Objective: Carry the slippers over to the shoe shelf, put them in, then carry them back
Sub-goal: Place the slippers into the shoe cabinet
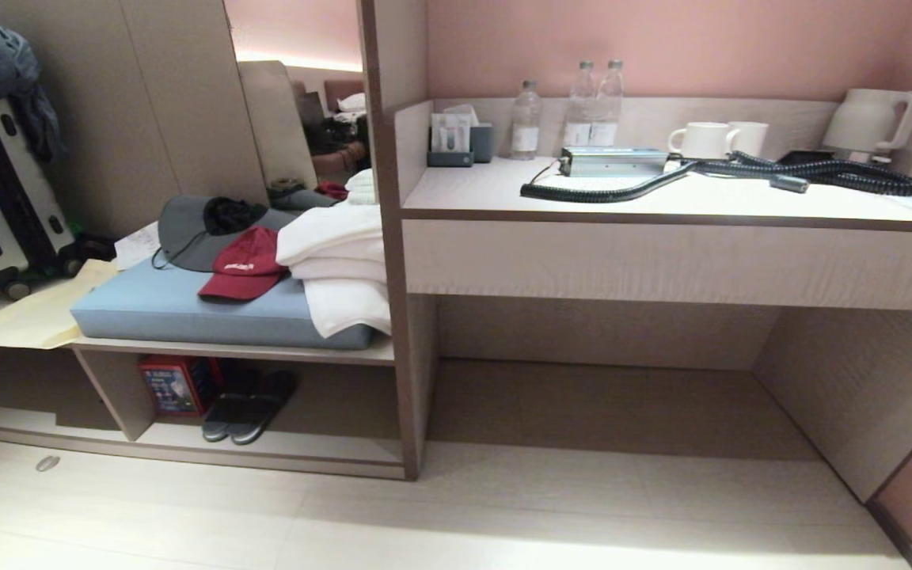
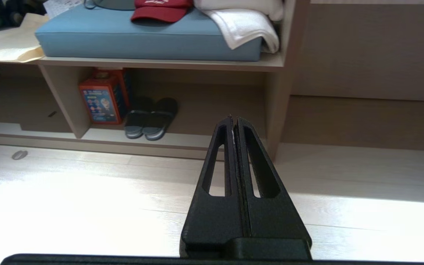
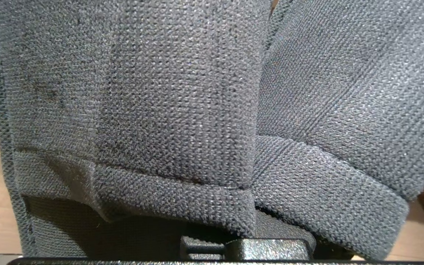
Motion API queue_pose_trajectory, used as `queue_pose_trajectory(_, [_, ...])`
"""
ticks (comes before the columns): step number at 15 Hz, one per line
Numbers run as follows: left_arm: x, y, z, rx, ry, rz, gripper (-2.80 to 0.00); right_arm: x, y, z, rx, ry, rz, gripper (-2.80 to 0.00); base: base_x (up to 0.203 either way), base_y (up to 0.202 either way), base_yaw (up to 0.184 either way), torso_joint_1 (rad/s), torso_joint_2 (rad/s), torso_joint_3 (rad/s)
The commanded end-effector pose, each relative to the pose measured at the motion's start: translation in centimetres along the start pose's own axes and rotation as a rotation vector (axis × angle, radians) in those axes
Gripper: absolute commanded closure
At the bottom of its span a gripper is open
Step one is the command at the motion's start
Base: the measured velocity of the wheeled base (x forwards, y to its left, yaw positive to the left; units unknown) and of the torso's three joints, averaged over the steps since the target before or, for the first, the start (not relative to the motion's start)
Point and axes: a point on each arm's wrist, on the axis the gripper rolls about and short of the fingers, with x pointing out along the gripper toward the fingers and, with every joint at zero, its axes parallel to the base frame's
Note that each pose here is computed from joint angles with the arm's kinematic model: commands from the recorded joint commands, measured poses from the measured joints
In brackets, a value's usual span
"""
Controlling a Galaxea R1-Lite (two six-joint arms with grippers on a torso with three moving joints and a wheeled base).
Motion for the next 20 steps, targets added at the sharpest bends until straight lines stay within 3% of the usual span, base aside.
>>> queue_pose_trajectory(1, [0.0,0.0,0.01,0.0,0.0,0.0,0.0,0.01,0.0,0.01,0.0,0.0,0.0,0.0,0.0,0.193,-0.004,0.002,0.0,0.004])
queue_pose_trajectory(20, [0.0,0.0,0.01,0.0,0.0,0.0,0.0,0.01,0.0,0.01,0.0,0.0,0.0,0.0,0.0,0.195,-0.001,0.002,0.0,0.002])
